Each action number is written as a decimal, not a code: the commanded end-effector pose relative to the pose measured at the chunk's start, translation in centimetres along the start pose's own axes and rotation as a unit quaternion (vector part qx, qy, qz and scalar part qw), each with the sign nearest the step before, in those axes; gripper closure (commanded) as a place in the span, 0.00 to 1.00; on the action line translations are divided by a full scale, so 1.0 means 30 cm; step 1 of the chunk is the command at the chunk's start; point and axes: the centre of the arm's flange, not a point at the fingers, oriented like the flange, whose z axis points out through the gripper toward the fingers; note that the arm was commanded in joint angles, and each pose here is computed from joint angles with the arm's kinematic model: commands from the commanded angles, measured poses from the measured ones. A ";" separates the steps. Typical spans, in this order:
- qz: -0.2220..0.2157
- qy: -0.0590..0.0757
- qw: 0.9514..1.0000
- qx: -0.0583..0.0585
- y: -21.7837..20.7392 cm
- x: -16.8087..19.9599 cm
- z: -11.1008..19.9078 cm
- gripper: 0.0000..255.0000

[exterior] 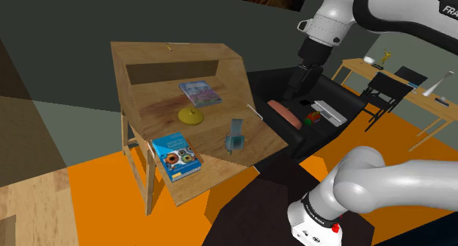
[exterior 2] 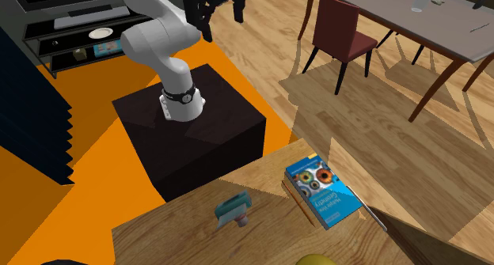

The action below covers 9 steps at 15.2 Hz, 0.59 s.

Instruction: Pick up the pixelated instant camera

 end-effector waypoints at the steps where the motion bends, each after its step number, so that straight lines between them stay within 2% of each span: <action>1: 0.000 0.000 1.000 0.000 0.000 0.000 0.000 0.00; 9: -0.002 -0.042 0.999 -0.002 0.129 0.227 0.272 0.00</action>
